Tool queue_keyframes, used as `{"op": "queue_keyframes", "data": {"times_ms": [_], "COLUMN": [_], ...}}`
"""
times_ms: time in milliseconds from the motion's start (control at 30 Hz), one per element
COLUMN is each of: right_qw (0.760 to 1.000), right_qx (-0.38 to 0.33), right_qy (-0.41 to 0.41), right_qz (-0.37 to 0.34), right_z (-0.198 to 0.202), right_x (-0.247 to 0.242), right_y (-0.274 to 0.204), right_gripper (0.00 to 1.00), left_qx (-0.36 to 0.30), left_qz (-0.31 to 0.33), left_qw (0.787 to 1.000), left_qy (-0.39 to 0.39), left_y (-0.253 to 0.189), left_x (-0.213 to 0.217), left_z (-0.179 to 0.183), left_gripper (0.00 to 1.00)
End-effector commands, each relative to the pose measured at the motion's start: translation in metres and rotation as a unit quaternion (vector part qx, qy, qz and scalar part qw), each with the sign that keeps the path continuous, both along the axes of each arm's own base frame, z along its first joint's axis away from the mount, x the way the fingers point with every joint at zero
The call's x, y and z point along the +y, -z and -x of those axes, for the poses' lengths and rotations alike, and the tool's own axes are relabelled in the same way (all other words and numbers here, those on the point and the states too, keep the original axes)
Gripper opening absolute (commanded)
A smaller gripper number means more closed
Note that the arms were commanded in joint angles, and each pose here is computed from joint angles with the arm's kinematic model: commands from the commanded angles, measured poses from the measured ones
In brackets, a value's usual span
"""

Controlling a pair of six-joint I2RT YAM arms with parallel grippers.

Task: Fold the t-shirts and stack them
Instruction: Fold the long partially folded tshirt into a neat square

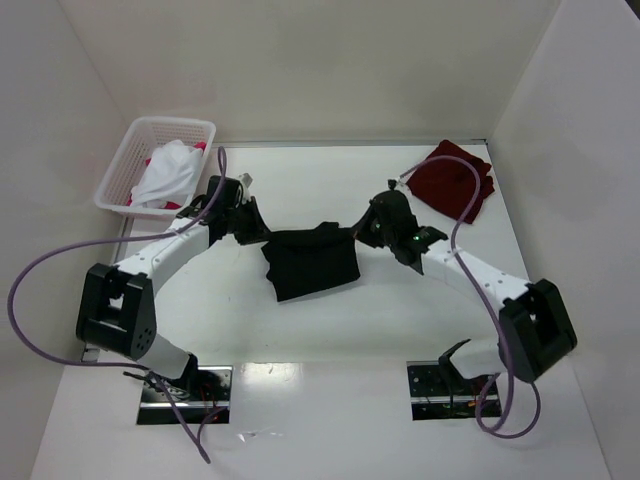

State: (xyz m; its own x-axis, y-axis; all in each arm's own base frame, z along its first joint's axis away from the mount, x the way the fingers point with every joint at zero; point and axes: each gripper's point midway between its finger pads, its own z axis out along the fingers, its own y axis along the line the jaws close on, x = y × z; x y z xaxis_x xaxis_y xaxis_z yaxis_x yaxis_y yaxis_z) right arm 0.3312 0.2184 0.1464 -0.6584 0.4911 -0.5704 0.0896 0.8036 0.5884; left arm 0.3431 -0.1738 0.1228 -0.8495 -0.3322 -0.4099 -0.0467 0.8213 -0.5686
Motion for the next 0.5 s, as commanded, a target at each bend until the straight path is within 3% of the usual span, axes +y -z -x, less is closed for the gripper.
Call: {"op": "queue_keyframes", "data": {"times_ms": [0, 167, 333, 467], "right_qw": [0.997, 0.997, 0.999, 0.999], "right_qx": [-0.068, -0.066, -0.034, -0.028], "right_qy": [-0.014, -0.029, -0.035, -0.034], "right_qz": [-0.015, -0.015, 0.001, 0.010], "right_z": [-0.046, -0.077, -0.096, -0.110], "right_x": [0.016, 0.034, 0.043, 0.045], "right_y": [-0.040, -0.028, 0.016, 0.033], "right_gripper": [0.00, 0.00, 0.01, 0.02], "left_qx": [-0.027, -0.013, 0.025, 0.040], "left_qz": [0.019, 0.023, 0.023, 0.020], "left_qw": [0.999, 0.999, 0.998, 0.997], "left_qy": [-0.016, -0.042, -0.053, -0.059], "left_y": [-0.009, 0.011, 0.043, 0.062], "left_x": [0.001, 0.012, 0.023, 0.026], "left_z": [-0.029, -0.043, -0.049, -0.058], "left_gripper": [0.00, 0.00, 0.00, 0.05]}}
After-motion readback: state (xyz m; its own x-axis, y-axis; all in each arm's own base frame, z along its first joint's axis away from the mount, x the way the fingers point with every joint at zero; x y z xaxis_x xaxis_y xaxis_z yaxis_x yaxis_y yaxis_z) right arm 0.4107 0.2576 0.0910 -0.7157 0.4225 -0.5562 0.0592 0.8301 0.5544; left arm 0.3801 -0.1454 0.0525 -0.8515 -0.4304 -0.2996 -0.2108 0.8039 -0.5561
